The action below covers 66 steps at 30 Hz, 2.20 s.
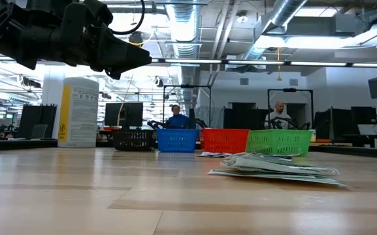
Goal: Pick & Place First Aid Supplies
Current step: Put the orange pad into the green bin
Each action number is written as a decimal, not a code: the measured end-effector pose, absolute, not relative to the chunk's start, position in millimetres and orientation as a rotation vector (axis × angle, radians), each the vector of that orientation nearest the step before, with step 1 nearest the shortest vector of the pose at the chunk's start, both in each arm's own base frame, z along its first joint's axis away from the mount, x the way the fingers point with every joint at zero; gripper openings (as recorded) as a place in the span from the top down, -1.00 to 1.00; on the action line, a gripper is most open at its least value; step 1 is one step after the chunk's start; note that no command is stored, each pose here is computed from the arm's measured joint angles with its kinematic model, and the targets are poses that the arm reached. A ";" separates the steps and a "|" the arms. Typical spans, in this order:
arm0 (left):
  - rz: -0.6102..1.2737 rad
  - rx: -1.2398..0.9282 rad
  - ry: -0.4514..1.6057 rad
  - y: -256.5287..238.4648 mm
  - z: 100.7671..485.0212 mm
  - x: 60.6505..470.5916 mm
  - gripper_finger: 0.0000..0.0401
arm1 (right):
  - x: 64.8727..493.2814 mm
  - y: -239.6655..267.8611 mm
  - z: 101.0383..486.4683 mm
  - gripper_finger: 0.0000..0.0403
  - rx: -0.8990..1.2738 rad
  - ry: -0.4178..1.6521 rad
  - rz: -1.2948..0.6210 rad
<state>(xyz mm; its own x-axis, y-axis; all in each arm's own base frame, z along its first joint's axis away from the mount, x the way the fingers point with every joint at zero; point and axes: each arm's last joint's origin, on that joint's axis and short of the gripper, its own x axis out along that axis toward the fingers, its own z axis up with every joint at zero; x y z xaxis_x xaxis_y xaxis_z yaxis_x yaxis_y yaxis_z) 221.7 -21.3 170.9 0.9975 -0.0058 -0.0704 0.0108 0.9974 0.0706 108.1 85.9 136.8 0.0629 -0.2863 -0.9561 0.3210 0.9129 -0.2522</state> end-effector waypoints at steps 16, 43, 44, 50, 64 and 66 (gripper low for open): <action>-0.008 0.074 0.071 -21.3 170.8 221.7 0.42 | 108.9 86.3 129.8 0.44 0.063 1.405 -0.436; -0.008 0.071 0.071 -21.2 170.8 221.7 0.42 | 107.8 86.8 120.2 0.98 0.139 1.406 -0.404; -0.008 0.071 0.071 -21.3 170.8 221.7 0.42 | 107.8 86.8 120.2 0.97 0.140 1.406 -0.404; -0.008 0.071 0.070 -21.3 170.8 221.7 0.42 | 111.7 90.1 127.6 0.99 0.139 1.405 -0.406; -0.010 0.071 0.070 -21.6 170.9 221.6 0.42 | 147.8 108.8 180.3 1.00 0.056 1.197 -0.304; -0.010 0.071 0.070 -21.6 170.9 221.6 0.42 | 148.9 106.8 180.8 0.99 0.075 1.209 -0.318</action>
